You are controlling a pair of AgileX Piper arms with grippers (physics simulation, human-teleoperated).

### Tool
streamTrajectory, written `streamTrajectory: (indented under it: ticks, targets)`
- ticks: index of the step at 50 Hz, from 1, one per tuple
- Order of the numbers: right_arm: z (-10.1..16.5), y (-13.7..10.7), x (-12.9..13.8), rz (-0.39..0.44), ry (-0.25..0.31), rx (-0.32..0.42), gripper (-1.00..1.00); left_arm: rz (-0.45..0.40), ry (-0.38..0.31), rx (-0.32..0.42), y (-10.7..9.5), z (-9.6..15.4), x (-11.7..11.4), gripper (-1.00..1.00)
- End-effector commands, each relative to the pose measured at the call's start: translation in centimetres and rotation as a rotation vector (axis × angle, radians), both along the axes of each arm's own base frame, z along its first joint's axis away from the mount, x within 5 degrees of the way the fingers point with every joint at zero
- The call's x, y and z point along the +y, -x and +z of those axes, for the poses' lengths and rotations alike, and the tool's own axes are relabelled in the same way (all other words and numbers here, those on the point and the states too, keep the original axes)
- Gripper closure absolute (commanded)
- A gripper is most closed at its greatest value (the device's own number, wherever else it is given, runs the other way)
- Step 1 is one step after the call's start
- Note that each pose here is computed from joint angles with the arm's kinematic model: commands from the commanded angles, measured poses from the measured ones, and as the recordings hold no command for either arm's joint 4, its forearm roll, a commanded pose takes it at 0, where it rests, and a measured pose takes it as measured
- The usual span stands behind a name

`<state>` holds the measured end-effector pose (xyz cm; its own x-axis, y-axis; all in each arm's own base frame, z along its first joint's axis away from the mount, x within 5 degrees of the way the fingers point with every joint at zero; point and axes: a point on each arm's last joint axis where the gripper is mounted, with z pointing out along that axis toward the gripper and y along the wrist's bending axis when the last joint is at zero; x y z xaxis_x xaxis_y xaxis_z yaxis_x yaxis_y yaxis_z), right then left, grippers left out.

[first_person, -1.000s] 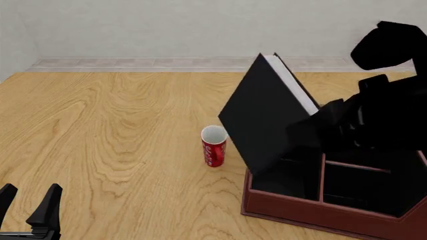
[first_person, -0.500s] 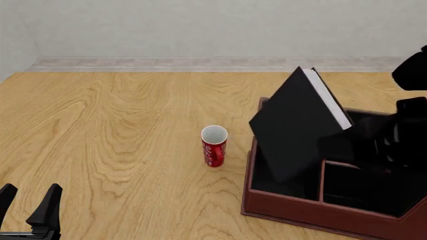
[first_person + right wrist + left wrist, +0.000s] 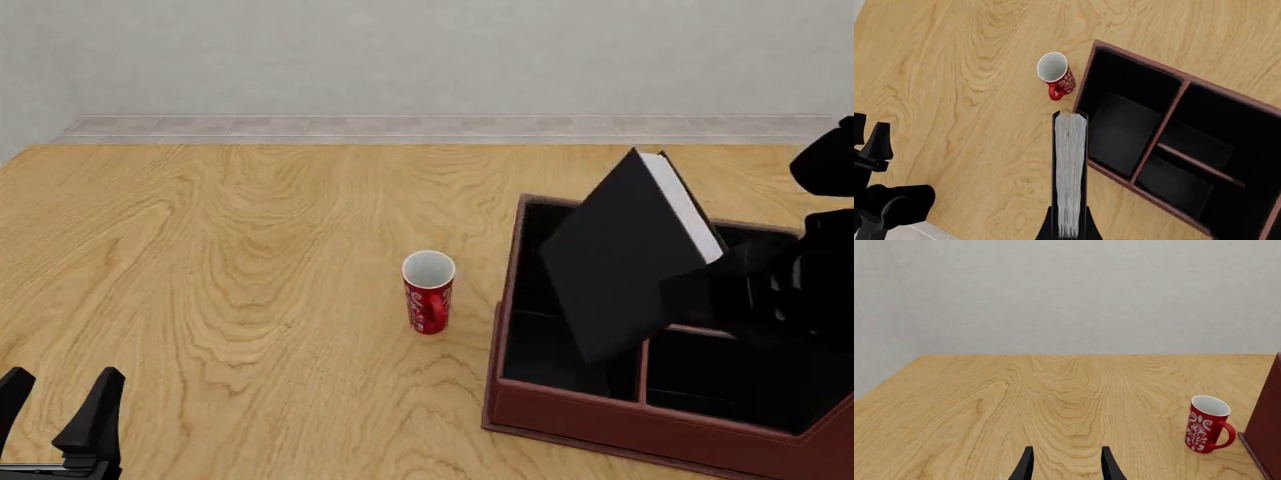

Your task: Pick up the book and place it in the left compartment of the caddy.

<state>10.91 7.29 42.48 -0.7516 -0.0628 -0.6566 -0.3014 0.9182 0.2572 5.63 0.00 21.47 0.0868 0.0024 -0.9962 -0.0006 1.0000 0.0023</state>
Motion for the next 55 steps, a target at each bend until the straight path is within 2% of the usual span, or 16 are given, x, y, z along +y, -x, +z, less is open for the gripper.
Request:
streamTrajectory:
  ticks: [1,21,55]
  targets:
    - [-0.4,-0.3,-0.5,-0.052,0.001,0.012,1.0,0.0,-0.001,-0.001,0.0,0.0,0.0,-1.0]
    - [-0.6,-1.5,-0.7,-0.096,0.022,0.03,1.0,0.0,-0.001,0.0,0.0,0.0,0.0,-1.0]
    - [-1.5,-2.5,-0.1,-0.104,0.037,0.079,1.0,0.001,-0.001,-0.001,0.0,0.0,0.0,-1.0]
